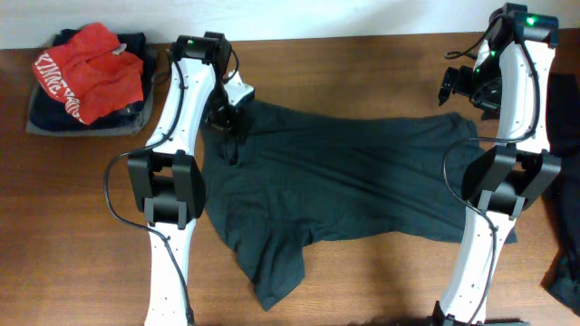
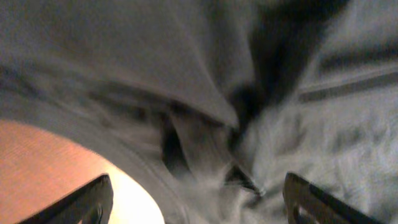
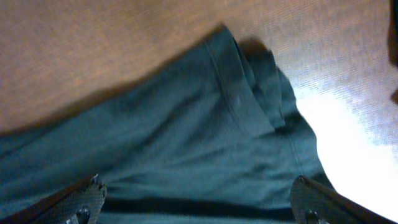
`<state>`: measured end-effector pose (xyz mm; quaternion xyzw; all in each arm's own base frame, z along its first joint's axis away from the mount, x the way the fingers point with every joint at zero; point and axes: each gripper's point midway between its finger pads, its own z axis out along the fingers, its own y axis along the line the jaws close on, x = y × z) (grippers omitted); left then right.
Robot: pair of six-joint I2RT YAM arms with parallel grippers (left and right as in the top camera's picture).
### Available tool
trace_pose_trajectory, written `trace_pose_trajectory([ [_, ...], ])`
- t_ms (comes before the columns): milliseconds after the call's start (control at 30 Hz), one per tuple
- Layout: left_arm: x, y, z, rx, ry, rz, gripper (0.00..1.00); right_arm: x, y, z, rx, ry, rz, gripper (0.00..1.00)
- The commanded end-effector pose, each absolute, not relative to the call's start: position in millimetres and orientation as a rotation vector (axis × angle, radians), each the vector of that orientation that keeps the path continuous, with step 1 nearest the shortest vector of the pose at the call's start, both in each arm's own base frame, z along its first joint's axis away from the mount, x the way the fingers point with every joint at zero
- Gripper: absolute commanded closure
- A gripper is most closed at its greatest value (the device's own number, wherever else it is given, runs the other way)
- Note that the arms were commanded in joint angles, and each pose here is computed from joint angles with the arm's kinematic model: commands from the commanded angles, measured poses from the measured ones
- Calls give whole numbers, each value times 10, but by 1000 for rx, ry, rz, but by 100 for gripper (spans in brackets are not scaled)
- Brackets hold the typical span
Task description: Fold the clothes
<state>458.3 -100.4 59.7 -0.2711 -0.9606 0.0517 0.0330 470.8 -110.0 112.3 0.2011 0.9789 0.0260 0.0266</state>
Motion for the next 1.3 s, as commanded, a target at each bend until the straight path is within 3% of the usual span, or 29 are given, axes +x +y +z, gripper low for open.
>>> trace_pose_trajectory([
  [0,4794,-1055,681,-649,-3101,141,13,4805,-1082,1103,618,2992,115,0],
  [233,4894,-1097,685,-589,-3155,144,13,5046,-1139,1039,518,2925,101,9],
  [433,4898,-1097,686,-590,-3156,144,7,5035,-1152,834,249,2996,84,2],
  [600,4939,-1105,689,-595,-3173,145,2,5003,-1164,632,256,3037,105,1],
  [1267,4942,-1106,689,-595,-3174,146,2,4942,-1237,135,229,3095,133,1],
])
